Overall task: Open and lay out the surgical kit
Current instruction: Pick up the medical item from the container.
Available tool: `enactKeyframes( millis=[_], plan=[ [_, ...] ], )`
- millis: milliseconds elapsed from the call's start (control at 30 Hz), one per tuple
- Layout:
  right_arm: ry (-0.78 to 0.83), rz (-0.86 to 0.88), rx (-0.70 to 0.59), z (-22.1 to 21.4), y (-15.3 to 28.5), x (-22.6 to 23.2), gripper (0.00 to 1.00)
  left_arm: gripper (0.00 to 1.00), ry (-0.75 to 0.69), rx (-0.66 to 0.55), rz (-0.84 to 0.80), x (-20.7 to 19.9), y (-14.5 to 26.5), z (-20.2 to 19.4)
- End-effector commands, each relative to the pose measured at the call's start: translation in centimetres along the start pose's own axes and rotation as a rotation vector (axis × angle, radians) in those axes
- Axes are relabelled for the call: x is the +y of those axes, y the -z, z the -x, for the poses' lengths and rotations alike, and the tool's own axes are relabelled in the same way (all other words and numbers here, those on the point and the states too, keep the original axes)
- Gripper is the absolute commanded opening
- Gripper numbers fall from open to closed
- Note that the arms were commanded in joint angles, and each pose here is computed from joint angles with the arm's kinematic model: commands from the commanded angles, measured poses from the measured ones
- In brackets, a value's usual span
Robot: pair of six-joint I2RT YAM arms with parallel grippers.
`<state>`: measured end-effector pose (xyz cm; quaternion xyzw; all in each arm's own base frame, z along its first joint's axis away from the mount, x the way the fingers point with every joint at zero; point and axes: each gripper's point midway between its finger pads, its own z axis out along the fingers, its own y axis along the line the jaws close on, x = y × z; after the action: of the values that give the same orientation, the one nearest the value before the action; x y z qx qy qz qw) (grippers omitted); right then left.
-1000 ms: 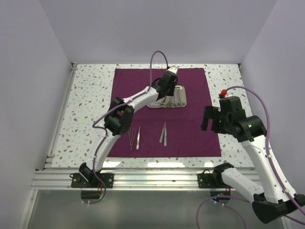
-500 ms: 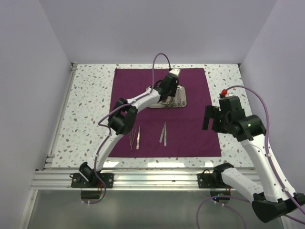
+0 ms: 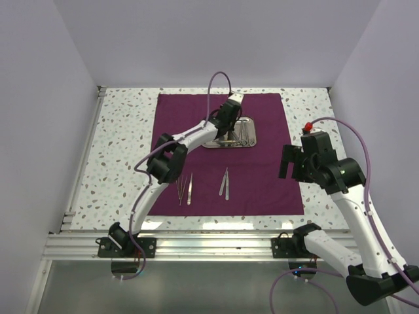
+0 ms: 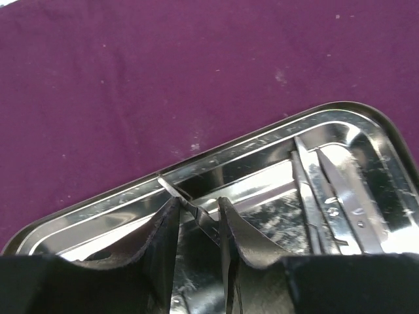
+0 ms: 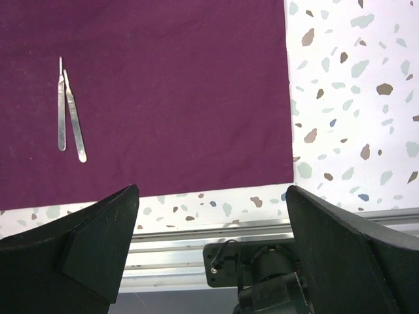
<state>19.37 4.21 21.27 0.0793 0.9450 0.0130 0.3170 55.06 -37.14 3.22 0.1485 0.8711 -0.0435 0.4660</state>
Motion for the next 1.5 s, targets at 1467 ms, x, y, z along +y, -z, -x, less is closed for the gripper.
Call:
enactKeyframes(
  millis=[1467],
  plan=[
    [0.057,0.045,-0.023,0.7,-0.4,0.8,0.99,0.00,0.131,0.055,-0.087,1.5,3.3,4.1]
  ],
)
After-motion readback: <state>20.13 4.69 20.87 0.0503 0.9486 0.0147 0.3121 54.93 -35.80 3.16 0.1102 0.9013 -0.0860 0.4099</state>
